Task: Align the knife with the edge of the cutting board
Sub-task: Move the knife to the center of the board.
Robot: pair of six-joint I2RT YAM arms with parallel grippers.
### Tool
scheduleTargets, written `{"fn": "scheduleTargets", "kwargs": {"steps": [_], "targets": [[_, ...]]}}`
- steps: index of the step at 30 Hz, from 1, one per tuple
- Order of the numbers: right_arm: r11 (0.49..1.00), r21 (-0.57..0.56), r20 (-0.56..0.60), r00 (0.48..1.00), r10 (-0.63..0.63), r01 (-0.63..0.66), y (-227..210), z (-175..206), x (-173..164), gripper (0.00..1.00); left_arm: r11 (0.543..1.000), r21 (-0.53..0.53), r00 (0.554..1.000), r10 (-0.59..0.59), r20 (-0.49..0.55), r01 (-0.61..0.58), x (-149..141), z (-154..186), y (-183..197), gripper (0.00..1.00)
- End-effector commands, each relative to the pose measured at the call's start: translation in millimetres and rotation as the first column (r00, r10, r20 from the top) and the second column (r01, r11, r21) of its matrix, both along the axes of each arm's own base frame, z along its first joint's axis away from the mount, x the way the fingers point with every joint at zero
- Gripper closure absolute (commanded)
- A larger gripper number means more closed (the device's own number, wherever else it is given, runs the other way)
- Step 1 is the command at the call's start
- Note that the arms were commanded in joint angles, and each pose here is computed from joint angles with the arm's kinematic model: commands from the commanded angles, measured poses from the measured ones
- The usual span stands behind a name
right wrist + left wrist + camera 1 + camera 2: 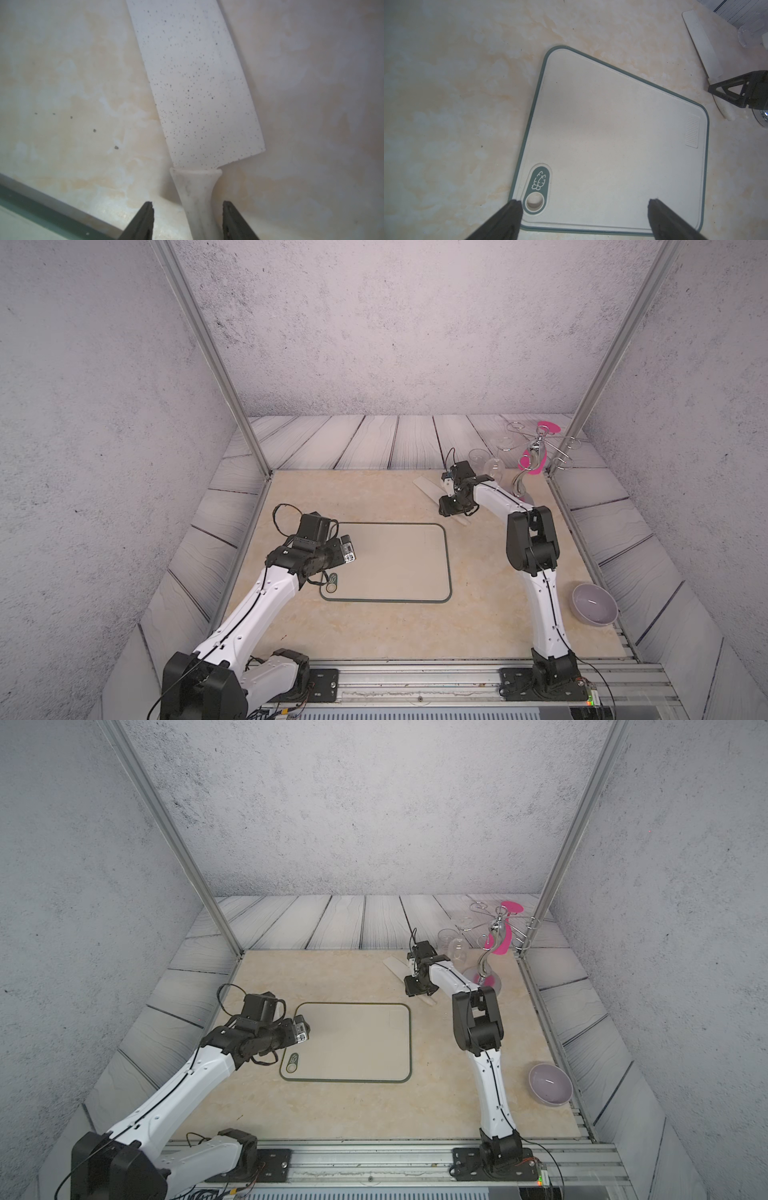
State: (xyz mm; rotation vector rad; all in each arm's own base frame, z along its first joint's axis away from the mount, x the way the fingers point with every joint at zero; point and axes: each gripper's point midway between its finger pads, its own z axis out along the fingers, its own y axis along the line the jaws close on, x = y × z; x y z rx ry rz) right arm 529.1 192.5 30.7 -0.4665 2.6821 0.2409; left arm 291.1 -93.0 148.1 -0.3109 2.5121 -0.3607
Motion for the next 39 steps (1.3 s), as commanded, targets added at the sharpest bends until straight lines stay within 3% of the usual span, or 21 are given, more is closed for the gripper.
{"fn": "scheduleTargets", "kwargs": {"steps": [1,5,11,15,23,34,39], "targets": [[0.998,-0.055,-0.017,1.0,-0.015,0.014,-12.7,-2.6,-13.7,0.5,1.0,-0.002,1.0,0.0,-0.004,0.0,-6.3,-1.1,0.2,0.0],[0.997,-0.068,0.01,0.999,-0.036,0.037,-20.1,4.9,-22.5,0.59,1.0,-0.012,1.0,-0.005,0.0,0.005,-6.5,0.3,-1.5,0.0],[0.996,-0.067,-0.007,0.999,-0.051,0.051,-24.0,2.7,-46.4,0.63,0.999,-0.034,1.0,-0.018,0.009,0.018,-8.2,2.1,-5.0,0.0],[0.997,-0.06,-0.06,0.997,-0.051,0.047,-24.0,-5.6,-66.7,0.77,0.999,-0.048,1.0,-0.025,0.01,0.026,-9.6,1.9,-7.3,0.0],[0.991,-0.07,-0.094,0.988,-0.122,0.115,-35.4,-12.0,-117.0,0.73,0.996,-0.069,0.999,-0.049,0.004,0.049,-8.7,-0.6,-13.3,0.0],[0.97,-0.143,-0.201,0.954,-0.221,0.194,-51.3,-31.5,-231.3,0.72,0.994,-0.083,0.997,-0.071,-0.017,0.069,-4.2,-9.1,-19.8,0.0],[0.96,-0.172,-0.206,0.945,-0.256,0.222,-50.3,-26.5,-264.2,0.7,0.993,-0.09,0.997,-0.072,-0.028,0.07,-4.5,-12.5,-21.3,0.0]]}}
